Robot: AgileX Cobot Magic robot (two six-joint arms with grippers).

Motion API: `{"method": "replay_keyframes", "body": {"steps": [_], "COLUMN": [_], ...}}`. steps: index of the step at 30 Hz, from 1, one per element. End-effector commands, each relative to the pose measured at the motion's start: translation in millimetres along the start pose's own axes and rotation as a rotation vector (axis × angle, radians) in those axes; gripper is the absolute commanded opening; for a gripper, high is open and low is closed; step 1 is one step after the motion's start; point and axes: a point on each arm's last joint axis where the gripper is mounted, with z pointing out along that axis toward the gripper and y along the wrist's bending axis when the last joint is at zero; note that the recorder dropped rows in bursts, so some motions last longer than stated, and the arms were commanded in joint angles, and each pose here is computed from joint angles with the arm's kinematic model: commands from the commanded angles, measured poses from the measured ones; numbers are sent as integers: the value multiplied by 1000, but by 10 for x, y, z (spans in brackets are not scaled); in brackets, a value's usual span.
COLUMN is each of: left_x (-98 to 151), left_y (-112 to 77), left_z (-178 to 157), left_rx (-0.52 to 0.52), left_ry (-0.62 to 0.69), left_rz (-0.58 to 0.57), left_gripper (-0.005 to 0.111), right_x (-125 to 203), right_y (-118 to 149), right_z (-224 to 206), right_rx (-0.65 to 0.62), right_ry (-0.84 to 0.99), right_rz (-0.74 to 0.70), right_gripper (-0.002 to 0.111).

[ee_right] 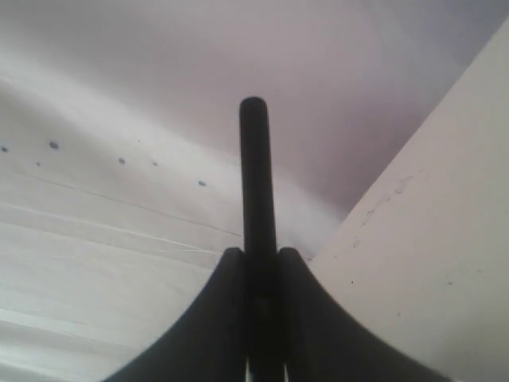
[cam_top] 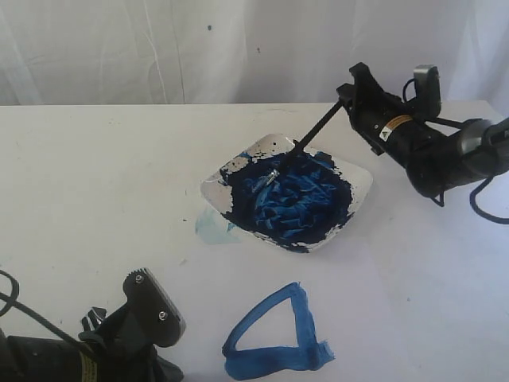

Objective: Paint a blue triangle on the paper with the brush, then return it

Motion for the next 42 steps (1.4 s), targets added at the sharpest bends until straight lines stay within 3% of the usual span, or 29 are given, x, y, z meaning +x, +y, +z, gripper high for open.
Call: {"method": "replay_keyframes", "body": {"steps": [1,9,16,42], "left_x": [61,61,61,61], "left_y": [4,4,4,4], "left_z": [7,7,7,7], "left_rx": [1,1,1,1], "left_ry": [45,45,45,45], "left_rz": [-10,-10,-10,-10], "left_gripper": [0,0,0,0], "right_x": [87,63,48,164], "right_y": [-10,-3,-69,-188], "right_z": [94,148,150,167], "right_rx": [-66,-83,-9,30], "right_ry": [-3,-24,-36,-9], "right_rz": [-24,-111,-85,-140], "right_gripper": [0,0,0,0]}}
